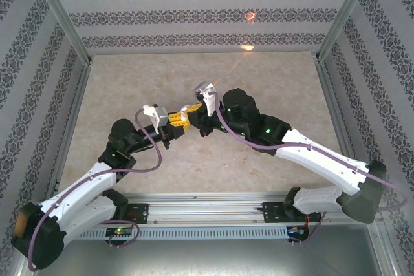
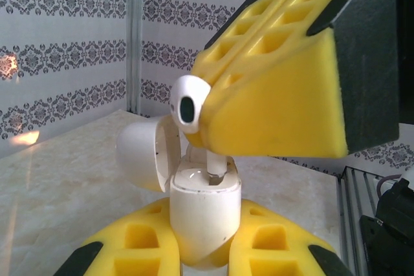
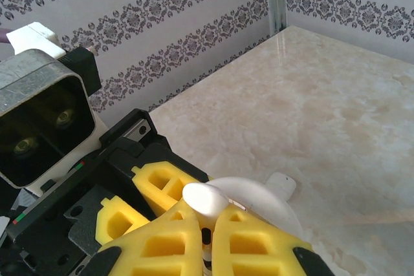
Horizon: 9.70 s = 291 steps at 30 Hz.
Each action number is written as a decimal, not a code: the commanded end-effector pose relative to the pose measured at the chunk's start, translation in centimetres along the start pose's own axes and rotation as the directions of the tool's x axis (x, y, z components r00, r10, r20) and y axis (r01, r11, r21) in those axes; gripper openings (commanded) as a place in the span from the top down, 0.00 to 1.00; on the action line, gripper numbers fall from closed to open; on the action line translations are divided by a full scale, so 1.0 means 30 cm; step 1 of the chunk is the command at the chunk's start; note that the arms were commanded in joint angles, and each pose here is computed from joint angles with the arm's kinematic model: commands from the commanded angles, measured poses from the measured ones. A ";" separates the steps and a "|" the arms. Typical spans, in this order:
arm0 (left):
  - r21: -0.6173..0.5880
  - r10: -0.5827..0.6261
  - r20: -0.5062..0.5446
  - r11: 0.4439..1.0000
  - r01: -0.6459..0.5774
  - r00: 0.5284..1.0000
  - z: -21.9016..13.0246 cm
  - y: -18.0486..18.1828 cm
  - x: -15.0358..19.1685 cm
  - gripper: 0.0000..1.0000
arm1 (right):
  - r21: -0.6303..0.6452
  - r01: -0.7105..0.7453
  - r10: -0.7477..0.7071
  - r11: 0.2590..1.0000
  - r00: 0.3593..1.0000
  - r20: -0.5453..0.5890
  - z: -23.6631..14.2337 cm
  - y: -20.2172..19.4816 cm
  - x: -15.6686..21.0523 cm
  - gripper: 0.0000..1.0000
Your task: Insert wireless bluetooth earbuds into charging case
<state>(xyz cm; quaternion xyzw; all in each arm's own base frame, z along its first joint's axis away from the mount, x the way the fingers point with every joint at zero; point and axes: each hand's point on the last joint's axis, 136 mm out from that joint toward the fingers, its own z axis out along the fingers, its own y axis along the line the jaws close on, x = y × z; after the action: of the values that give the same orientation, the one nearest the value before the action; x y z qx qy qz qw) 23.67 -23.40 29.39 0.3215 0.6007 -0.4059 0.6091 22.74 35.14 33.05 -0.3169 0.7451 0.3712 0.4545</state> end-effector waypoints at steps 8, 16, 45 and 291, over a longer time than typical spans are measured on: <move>0.002 0.042 0.105 0.999 -0.042 0.994 -0.007 -0.009 -0.113 1.00 | 0.028 0.008 -0.008 1.000 1.000 0.003 0.015 -0.018 0.037 0.94; -0.007 0.046 0.123 0.999 -0.046 0.991 -0.010 -0.007 -0.131 1.00 | 0.045 0.028 -0.027 0.999 0.999 -0.022 0.028 -0.031 0.096 0.93; -0.030 0.064 0.139 0.998 -0.061 0.988 -0.009 0.004 -0.150 1.00 | 0.067 0.044 -0.042 0.997 0.999 -0.028 0.026 -0.037 0.129 0.81; 0.053 0.067 0.005 0.996 -0.067 0.998 0.026 -0.014 -0.050 1.00 | 0.387 -0.044 0.275 0.921 0.776 -0.567 0.032 -0.044 0.055 0.70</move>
<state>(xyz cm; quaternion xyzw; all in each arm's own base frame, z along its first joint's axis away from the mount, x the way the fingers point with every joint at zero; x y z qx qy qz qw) 24.17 -24.30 28.40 0.3443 0.6168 -0.4095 0.5774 24.35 34.30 31.75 -0.2659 0.9261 0.1510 0.2210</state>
